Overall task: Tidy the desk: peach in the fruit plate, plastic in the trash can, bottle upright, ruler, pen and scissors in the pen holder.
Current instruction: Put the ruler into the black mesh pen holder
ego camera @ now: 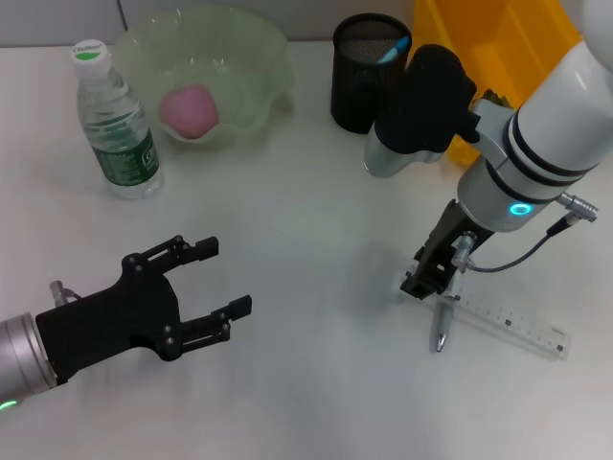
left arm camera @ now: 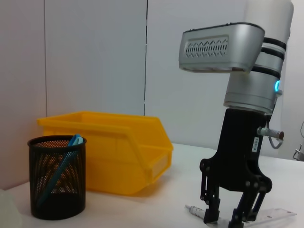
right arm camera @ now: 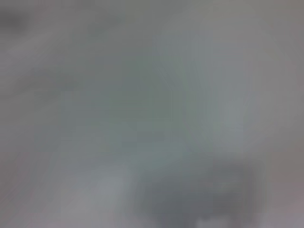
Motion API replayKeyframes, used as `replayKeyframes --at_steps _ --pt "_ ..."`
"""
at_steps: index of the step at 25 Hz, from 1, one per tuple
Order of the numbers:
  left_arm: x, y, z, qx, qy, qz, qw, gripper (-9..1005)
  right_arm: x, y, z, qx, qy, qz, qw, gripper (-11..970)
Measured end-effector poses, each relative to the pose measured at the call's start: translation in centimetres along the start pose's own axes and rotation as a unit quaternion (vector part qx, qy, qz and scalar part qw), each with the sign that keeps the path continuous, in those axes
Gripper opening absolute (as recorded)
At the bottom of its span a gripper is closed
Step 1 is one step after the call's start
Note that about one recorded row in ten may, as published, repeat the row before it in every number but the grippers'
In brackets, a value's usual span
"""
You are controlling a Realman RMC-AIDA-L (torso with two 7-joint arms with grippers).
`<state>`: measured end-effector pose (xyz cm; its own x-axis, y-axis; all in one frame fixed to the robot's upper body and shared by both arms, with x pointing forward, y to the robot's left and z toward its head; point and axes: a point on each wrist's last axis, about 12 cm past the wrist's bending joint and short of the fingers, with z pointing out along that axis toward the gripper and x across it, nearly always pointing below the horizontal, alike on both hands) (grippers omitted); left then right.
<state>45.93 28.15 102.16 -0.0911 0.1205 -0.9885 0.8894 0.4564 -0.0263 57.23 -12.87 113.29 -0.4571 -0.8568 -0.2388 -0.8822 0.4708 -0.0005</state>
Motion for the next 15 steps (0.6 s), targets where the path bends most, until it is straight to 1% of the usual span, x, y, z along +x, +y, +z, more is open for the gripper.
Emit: replayKeyframes --at_steps 2,3,4,7,8,9,12,13,14,15 --pt "0.0 0.1 0.0 -0.002 -0.001 0.0 1.0 802 -0.1 0.0 -0.5 0.0 -0.007 0.0 1.0 394" --pt "-0.1 0.2 0.1 -0.002 -0.002 0.001 1.0 802 -0.2 -0.2 -1.3 -0.001 -0.015 0.004 1.0 394" --pt "-0.1 0.2 0.1 -0.002 -0.002 0.001 1.0 802 -0.2 -0.2 -1.3 -0.001 -0.015 0.004 1.0 395" --pt "-0.2 0.3 0.2 -0.001 -0.003 0.002 1.0 802 -0.1 -0.8 -2.7 -0.008 -0.037 0.015 0.999 396" --pt "-0.2 0.3 0.2 -0.001 -0.003 0.001 1.0 802 0.0 -1.2 -3.5 -0.02 -0.056 0.023 0.998 396" --pt "-0.2 0.3 0.2 -0.001 -0.003 0.001 1.0 802 0.0 -1.2 -3.5 -0.02 -0.056 0.023 0.998 396" --pt "-0.3 0.3 0.2 0.0 -0.004 -0.002 1.0 802 0.4 -2.3 -5.1 -0.047 -0.102 0.037 0.993 397" --pt "-0.3 0.3 0.2 0.0 -0.005 -0.003 1.0 802 0.7 -3.0 -6.1 -0.062 -0.137 0.045 0.988 398" --pt "-0.3 0.3 0.2 0.0 -0.005 -0.003 1.0 802 0.7 -3.0 -6.1 -0.062 -0.137 0.045 0.988 398" --pt "-0.3 0.3 0.2 -0.001 -0.005 -0.003 1.0 802 1.0 -3.3 -6.6 -0.068 -0.153 0.049 0.985 398"
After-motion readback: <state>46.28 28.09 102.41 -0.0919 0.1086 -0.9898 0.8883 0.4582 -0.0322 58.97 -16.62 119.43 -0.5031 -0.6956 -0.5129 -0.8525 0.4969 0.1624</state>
